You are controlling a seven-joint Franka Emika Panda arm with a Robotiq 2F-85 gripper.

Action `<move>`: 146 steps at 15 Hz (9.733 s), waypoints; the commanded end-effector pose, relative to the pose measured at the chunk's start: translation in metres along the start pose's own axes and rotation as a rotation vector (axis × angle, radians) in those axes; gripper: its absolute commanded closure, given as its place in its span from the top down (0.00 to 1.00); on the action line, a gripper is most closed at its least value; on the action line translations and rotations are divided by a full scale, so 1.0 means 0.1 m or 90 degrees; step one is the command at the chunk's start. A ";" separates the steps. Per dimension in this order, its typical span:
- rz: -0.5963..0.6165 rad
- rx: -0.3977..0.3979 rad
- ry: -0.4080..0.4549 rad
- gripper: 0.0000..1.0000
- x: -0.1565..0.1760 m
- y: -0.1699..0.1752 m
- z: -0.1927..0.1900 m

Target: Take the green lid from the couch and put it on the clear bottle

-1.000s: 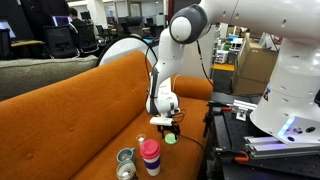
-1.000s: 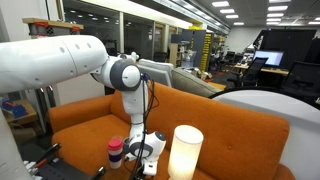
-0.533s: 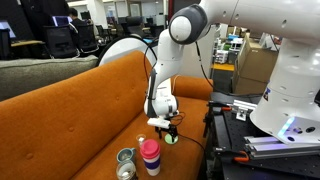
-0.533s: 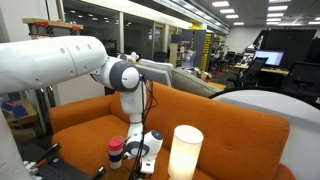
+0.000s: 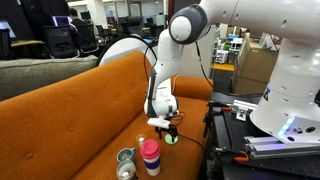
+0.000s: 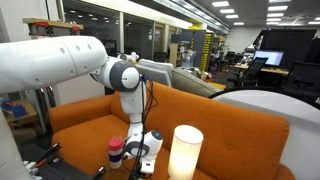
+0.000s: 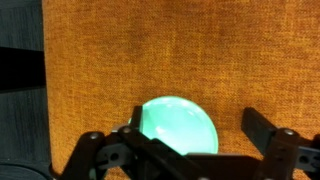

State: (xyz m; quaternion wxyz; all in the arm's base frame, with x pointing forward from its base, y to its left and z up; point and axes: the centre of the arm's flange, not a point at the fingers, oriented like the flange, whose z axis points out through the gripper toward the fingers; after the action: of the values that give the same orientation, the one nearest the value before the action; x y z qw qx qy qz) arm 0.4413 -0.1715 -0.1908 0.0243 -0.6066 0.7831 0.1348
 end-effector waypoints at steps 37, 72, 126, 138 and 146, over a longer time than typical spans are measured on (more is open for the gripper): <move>0.058 0.122 0.010 1.00 0.22 0.25 0.17; -0.049 0.165 -0.052 1.00 0.07 0.38 -0.36; -0.282 0.334 0.041 0.70 -1.19 0.25 -1.53; -0.527 0.286 0.148 0.70 -3.01 -0.04 -0.97; -0.539 0.274 0.164 0.95 -2.96 0.02 -0.86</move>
State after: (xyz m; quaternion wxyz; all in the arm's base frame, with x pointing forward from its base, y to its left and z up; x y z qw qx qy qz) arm 0.5281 0.0878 -0.0481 0.1048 -0.8647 0.4744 -0.1274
